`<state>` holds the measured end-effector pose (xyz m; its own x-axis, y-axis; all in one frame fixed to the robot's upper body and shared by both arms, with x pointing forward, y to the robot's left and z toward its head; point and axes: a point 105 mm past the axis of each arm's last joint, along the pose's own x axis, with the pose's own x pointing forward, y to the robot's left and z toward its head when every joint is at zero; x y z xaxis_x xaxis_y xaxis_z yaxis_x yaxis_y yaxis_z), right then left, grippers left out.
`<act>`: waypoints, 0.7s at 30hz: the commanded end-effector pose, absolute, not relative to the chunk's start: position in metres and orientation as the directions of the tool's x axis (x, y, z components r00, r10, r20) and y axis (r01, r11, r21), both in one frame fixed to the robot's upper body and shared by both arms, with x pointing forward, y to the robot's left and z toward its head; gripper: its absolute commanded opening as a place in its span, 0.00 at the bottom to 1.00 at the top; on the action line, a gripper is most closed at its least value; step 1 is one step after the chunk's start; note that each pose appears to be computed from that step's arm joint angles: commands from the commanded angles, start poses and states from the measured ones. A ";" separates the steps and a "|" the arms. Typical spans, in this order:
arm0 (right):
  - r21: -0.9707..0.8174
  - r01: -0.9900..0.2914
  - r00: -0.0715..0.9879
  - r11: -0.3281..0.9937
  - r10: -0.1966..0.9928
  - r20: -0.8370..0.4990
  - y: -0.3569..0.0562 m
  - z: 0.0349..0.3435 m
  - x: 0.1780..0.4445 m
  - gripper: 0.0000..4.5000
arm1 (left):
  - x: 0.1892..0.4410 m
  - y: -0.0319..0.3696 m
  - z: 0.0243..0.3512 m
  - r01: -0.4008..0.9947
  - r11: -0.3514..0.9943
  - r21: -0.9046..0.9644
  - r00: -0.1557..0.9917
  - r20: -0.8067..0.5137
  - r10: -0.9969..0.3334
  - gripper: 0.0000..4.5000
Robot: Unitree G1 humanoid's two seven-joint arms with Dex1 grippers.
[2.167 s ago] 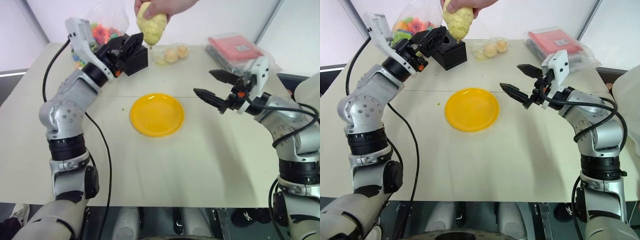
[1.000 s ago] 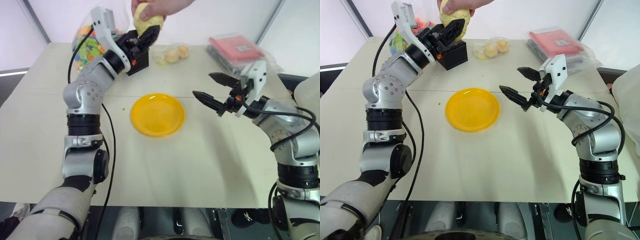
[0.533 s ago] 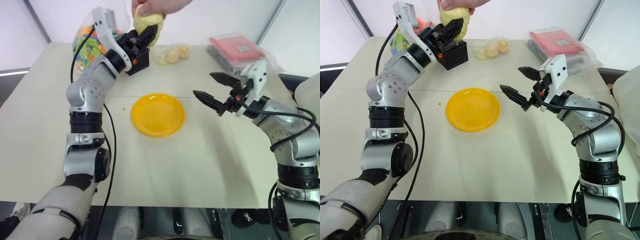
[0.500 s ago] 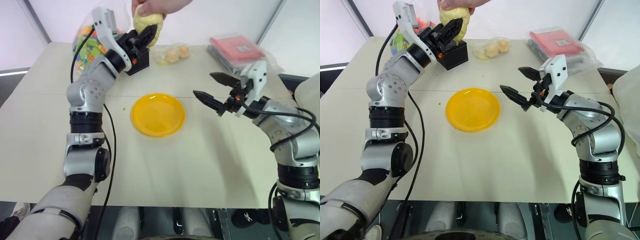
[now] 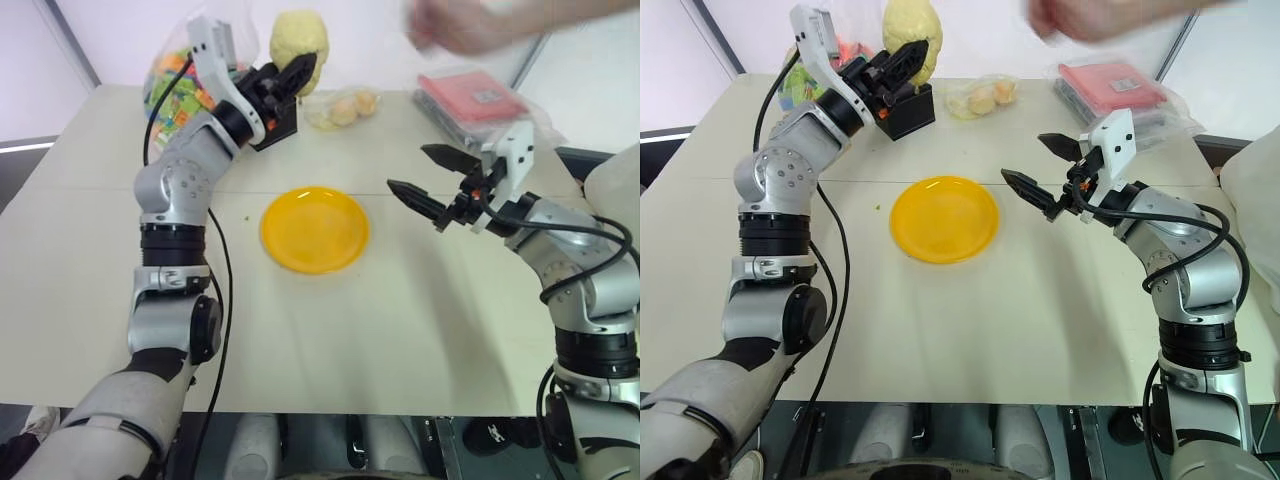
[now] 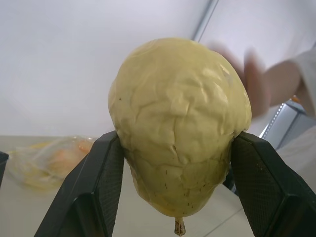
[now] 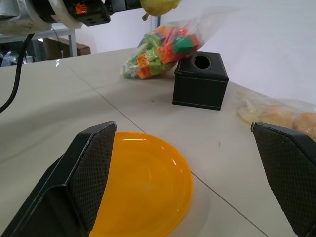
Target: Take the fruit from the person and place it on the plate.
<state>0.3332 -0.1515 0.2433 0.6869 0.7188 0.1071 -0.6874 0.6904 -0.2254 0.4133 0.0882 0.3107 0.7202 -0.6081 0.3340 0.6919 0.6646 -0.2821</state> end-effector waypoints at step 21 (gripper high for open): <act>-0.284 -0.735 0.640 0.615 0.768 0.006 -0.142 0.228 0.299 1.00 | 0.356 0.110 0.183 0.685 0.719 -0.120 0.693 -0.197 -0.693 0.59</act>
<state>0.3041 -0.1452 0.2165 0.6446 0.7638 -0.0340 -0.7474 0.6202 -0.2381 0.3501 0.1119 0.1669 0.6702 -0.6914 -0.2698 0.6724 0.7195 -0.1736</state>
